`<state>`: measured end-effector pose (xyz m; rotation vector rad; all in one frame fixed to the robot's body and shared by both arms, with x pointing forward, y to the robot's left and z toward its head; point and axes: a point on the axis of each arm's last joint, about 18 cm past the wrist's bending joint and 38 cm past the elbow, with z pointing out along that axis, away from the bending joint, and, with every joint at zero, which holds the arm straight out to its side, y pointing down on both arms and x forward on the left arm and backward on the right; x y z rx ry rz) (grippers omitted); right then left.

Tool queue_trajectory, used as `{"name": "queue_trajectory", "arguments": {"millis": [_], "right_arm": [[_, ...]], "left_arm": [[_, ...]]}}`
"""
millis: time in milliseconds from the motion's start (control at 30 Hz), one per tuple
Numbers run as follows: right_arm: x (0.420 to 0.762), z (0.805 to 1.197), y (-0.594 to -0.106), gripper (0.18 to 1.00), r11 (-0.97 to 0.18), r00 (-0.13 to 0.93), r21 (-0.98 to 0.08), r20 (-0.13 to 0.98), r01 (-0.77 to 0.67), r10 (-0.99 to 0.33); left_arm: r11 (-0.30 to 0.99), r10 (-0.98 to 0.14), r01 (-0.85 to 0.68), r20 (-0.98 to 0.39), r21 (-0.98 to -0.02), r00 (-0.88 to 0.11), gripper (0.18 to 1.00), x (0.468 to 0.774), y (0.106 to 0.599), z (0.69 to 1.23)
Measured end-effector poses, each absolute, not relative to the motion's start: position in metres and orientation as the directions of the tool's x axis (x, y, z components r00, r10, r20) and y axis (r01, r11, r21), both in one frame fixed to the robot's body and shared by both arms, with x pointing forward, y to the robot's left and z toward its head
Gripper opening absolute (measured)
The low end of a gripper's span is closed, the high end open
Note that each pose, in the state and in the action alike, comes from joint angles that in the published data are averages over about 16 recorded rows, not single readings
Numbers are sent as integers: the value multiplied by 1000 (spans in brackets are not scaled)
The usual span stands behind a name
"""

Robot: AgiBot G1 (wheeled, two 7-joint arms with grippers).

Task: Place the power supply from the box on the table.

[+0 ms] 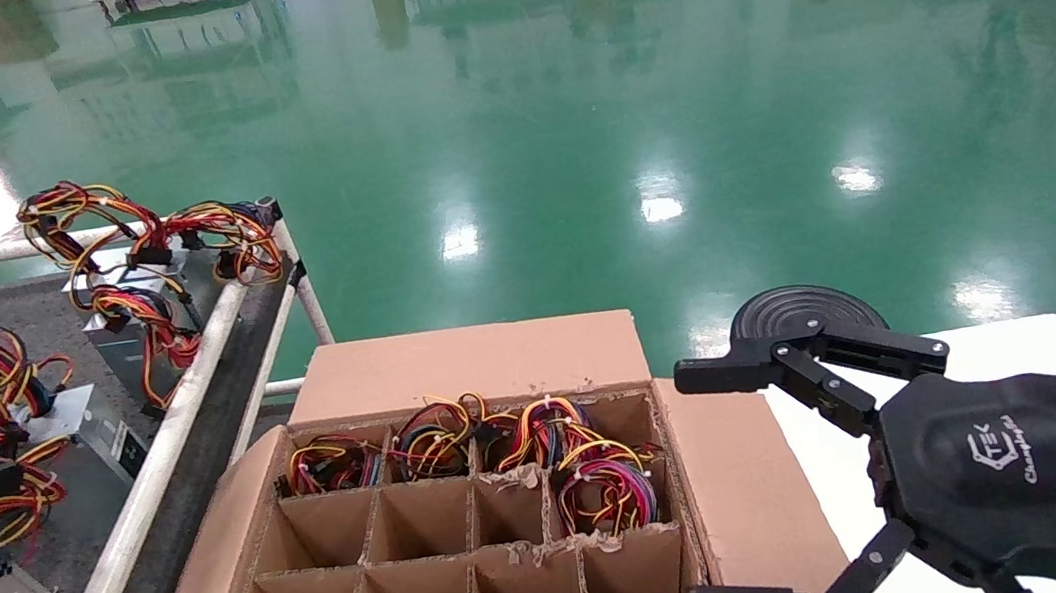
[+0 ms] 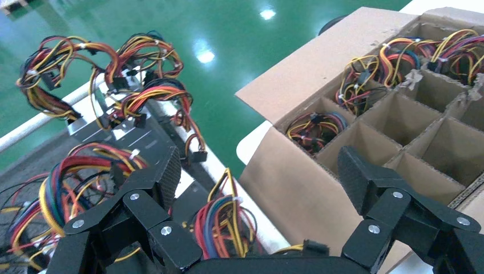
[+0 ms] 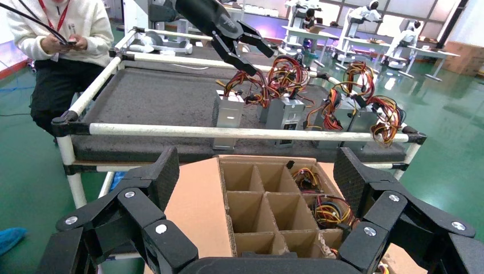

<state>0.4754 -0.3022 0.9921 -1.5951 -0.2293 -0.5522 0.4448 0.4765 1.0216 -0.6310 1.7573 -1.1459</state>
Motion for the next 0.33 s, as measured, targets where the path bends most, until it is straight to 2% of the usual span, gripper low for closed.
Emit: {"name": "queue_trajectory", "arguments": {"millis": [333], "right_arm": [[475,992,-302,996,-112,861,-879,477,464,-179]], "left_arm": [[437,-773,76,-418,-896,-478,1000,449,468,1022]]}}
